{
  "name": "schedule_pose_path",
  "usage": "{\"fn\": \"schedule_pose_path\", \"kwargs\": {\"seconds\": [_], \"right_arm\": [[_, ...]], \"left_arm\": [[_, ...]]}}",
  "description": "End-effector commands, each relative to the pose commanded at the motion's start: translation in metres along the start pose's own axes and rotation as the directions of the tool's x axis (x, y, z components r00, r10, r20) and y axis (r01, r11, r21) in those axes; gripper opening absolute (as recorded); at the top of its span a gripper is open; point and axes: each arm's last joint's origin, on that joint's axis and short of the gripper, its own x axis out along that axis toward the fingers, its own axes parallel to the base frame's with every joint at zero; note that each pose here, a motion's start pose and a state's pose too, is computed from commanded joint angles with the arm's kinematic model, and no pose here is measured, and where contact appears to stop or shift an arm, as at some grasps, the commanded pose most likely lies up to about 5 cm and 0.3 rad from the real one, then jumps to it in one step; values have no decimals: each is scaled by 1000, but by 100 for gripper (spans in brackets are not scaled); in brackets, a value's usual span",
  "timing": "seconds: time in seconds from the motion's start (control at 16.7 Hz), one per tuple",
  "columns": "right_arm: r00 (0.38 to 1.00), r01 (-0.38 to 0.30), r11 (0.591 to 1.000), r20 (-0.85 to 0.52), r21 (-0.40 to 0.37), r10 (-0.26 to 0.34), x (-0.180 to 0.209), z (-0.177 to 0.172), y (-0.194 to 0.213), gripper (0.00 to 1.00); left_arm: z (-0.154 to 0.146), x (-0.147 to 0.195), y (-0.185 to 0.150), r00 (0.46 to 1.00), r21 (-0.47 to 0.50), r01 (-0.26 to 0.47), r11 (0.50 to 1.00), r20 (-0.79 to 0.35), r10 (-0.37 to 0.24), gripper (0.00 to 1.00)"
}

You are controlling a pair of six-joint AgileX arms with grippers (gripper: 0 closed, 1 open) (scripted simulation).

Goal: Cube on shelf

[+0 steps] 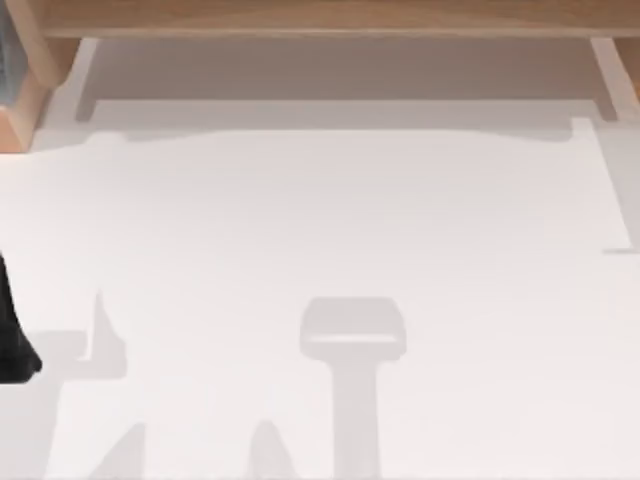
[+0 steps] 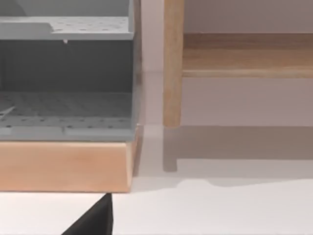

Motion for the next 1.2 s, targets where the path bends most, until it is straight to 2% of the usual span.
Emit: {"fn": "schedule_pose_path", "kwargs": {"seconds": [0.18,0.3,0.48,0.72,0.96,1.2], "right_arm": [[1000,-3,1000,-10,4,3,2,-3,1,100],[998,-7,1000,-70,14,8,4,-18,-1,100],[975,-22,998,-220,64,35,10,-59,-5,100],[904,-45,978,-409,203,127,28,-127,-19,100],[824,-60,917,-499,394,269,65,-179,-49,100],[768,-95,796,-465,597,440,123,-188,-94,100]], "left_arm": [[0,0,0,1000,0,0,1000,0,0,100],[0,0,0,1000,0,0,1000,0,0,100],[0,0,0,1000,0,0,1000,0,0,100],[0,0,0,1000,0,0,1000,0,0,100],[0,0,0,1000,0,0,1000,0,0,100],[0,0,0,1000,0,0,1000,0,0,100]]}}
